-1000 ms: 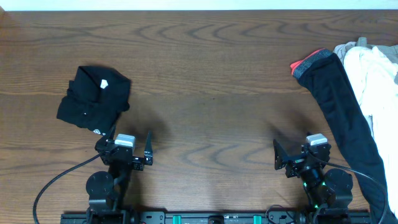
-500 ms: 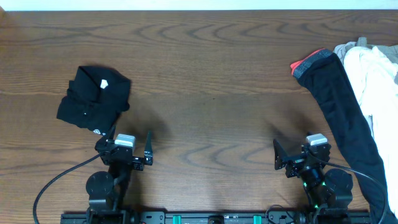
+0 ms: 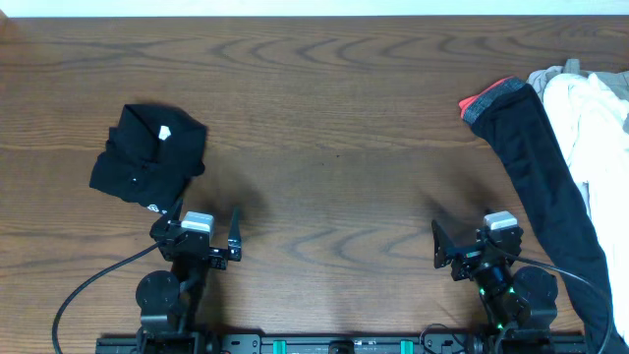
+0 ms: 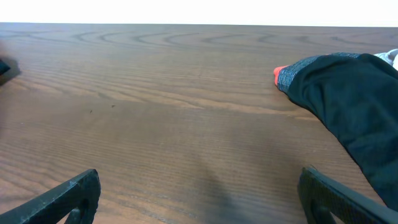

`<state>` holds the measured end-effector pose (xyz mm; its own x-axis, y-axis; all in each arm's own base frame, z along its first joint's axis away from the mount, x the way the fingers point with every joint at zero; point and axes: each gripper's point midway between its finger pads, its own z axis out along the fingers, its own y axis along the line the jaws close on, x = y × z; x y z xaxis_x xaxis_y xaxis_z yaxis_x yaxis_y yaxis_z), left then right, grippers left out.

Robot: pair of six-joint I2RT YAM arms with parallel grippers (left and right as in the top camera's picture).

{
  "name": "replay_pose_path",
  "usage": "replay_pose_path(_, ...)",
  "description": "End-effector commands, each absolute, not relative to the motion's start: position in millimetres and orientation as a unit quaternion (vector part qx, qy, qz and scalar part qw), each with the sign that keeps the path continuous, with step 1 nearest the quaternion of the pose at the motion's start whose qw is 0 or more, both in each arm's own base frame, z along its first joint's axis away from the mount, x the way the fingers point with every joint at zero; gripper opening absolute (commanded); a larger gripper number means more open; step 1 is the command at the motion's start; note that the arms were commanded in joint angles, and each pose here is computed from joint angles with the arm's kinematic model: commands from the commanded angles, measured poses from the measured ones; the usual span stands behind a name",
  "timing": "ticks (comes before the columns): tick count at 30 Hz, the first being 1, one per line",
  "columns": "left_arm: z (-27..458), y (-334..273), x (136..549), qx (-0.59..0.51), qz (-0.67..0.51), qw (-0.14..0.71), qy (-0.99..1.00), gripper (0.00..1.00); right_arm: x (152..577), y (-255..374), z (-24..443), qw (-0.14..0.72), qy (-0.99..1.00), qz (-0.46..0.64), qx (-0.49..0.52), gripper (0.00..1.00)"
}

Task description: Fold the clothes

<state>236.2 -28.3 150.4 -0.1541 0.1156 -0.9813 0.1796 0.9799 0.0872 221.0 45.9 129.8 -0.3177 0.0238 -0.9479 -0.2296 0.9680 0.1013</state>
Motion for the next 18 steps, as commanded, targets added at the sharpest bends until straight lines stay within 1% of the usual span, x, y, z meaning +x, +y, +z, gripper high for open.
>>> replay_pose_path(1,137.8,-31.5,236.1,0.101,-0.034,0.633,0.767,0.98,221.6,43.2,129.7,0.584,0.803,0.103,-0.064,0.99)
replay_pose_path(13,137.9,-35.1,235.4,0.100,-0.048,0.632,0.767,0.98,223.1,43.7,135.0,0.593,0.796,0.103,-0.065,0.99)
replay_pose_path(15,138.0,-42.2,233.8,0.082,-0.090,0.628,0.768,0.98,223.2,54.7,147.6,0.606,0.779,0.141,-0.071,0.99)
replay_pose_path(18,138.6,-53.1,231.3,0.036,-0.169,0.613,0.771,0.98,213.8,81.4,156.3,0.591,0.766,0.241,-0.078,0.99)
